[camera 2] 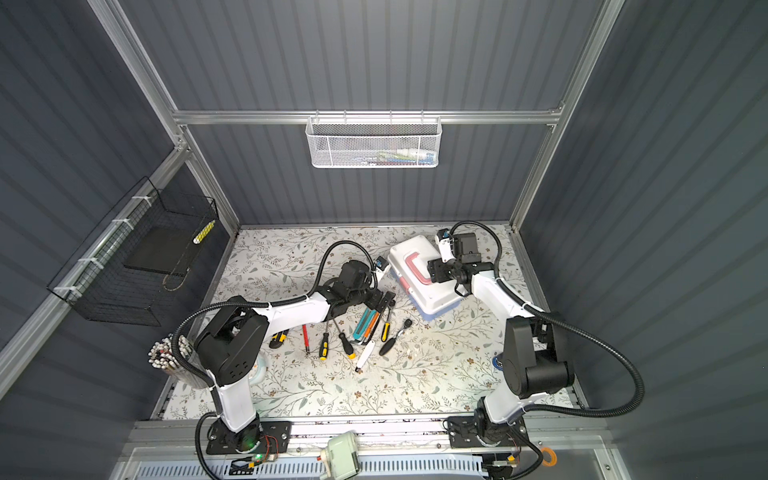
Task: Pack the tool kit
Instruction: 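Grasp the pink handle with the right gripper while the left gripper nears the pink latch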
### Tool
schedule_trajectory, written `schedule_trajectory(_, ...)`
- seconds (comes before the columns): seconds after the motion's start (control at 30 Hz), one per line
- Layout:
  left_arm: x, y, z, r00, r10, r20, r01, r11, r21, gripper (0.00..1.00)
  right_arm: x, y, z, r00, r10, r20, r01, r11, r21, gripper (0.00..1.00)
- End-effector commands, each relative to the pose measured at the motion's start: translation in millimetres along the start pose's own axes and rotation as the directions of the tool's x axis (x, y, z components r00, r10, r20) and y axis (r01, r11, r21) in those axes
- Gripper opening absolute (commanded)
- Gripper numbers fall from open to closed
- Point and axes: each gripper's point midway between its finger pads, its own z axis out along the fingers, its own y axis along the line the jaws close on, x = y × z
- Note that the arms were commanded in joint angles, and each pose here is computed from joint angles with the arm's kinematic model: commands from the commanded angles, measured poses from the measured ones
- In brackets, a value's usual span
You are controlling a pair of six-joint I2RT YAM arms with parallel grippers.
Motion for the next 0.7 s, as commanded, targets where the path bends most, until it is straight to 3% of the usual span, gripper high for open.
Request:
schedule_trajectory(0.0, -7.7, -9.4, 5.6, 0.999, 0.041, 0.011, -0.041, 0.999, 0.033, 1.00, 71.4, -1.7, 4.2, 0.960, 0.151, -0.234, -0.138, 0.988, 0.073, 0.82)
schedule_trajectory(0.13, -4.9, -13.3, 8.8, 0.999, 0.054, 0.002, -0.054, 0.998, 0.045, 1.00, 66.8, -3.6, 2.1, 0.963, 0.153, -0.220, -0.136, 0.987, 0.090, 0.93)
schedule_trajectory(0.27, -4.6, -15.1, 15.2, 0.997, 0.077, -0.026, -0.076, 0.996, 0.036, 1.00, 49.0, -8.1, 0.3, 0.985, 0.080, -0.156, -0.066, 0.993, 0.095, 0.98)
schedule_trajectory(0.67, 0.2, -22.2, 32.8, 0.993, 0.107, -0.052, -0.103, 0.992, 0.072, 0.94, 7.7, -2.6, 23.8, 0.996, -0.023, -0.082, 0.020, 0.999, -0.034, 0.98)
